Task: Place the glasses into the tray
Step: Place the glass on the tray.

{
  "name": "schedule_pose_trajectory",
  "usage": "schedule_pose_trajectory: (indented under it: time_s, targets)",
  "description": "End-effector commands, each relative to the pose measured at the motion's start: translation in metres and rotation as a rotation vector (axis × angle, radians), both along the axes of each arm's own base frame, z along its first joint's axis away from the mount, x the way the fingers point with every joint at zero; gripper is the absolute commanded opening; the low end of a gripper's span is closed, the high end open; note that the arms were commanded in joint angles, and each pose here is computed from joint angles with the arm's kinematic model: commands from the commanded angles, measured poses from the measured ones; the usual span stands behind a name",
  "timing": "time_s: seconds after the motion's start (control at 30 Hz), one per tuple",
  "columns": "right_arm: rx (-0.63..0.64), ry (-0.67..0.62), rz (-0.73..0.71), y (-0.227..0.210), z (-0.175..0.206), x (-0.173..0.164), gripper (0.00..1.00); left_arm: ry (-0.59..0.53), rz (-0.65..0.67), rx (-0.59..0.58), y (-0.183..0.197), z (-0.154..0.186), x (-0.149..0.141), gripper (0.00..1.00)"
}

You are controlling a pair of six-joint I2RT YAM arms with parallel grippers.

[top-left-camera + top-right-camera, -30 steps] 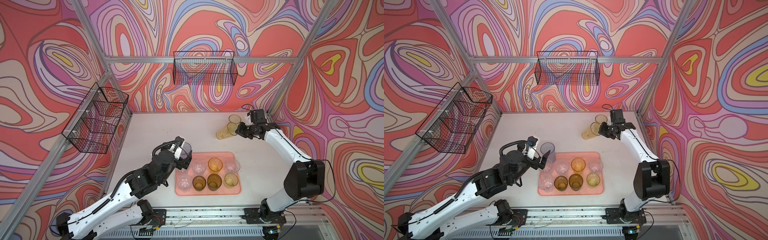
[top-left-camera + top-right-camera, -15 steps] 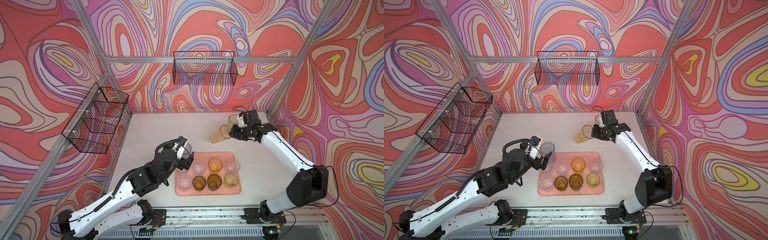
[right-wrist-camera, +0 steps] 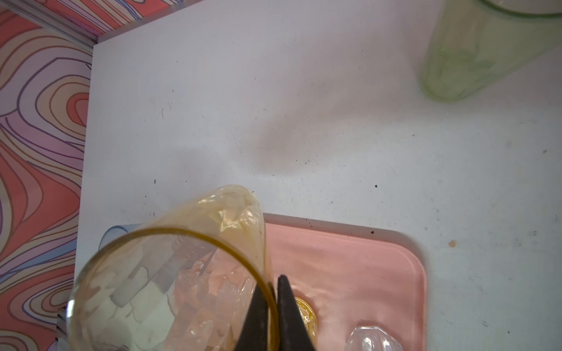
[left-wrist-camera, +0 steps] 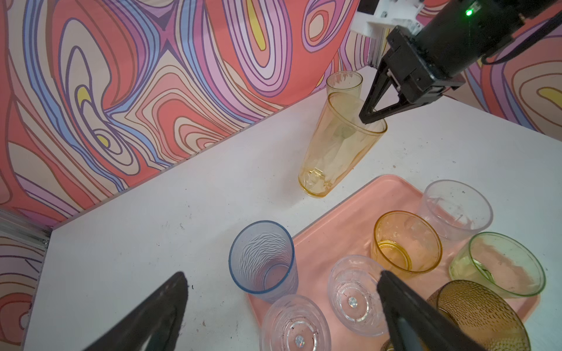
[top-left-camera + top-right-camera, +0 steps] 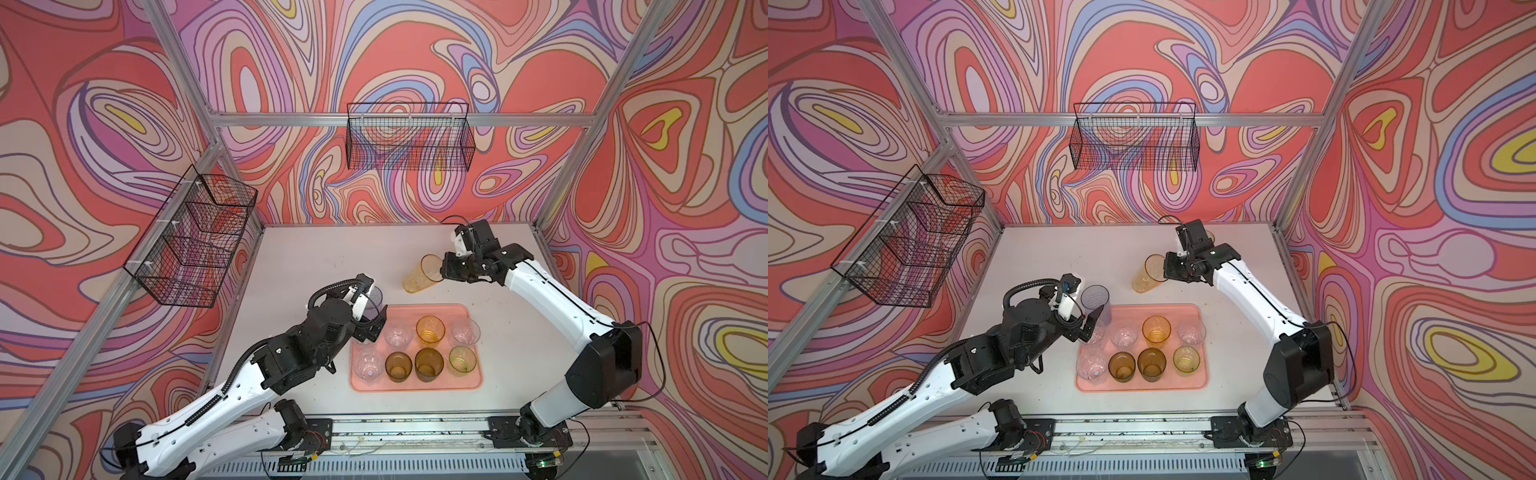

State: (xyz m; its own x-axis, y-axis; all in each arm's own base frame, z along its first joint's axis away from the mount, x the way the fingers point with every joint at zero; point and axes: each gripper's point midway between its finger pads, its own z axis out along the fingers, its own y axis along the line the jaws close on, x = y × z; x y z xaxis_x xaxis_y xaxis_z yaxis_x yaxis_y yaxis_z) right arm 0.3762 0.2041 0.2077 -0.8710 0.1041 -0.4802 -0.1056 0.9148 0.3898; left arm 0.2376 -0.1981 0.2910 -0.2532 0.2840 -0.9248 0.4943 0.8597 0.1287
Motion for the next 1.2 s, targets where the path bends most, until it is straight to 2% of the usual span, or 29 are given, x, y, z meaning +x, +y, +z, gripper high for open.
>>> schedule_pose_trajectory:
  time_s: [0.0,0.4,1.17]
  targets:
    - [-0.020,-0.024,0.023,0.010,0.005,0.002,0.00,-0.013,-0.025,-0.018,-0.002,0.014,-0.003,1.00]
    - [-0.159,0.049,0.064,0.008,-0.022,-0.007,0.00,-0.006,-0.033,-0.009,-0.004,0.011,-0.003,1.00]
    - [-0.292,0.113,0.144,0.034,-0.054,-0.019,0.00,-0.007,-0.026,-0.006,-0.004,0.011,-0.002,1.00]
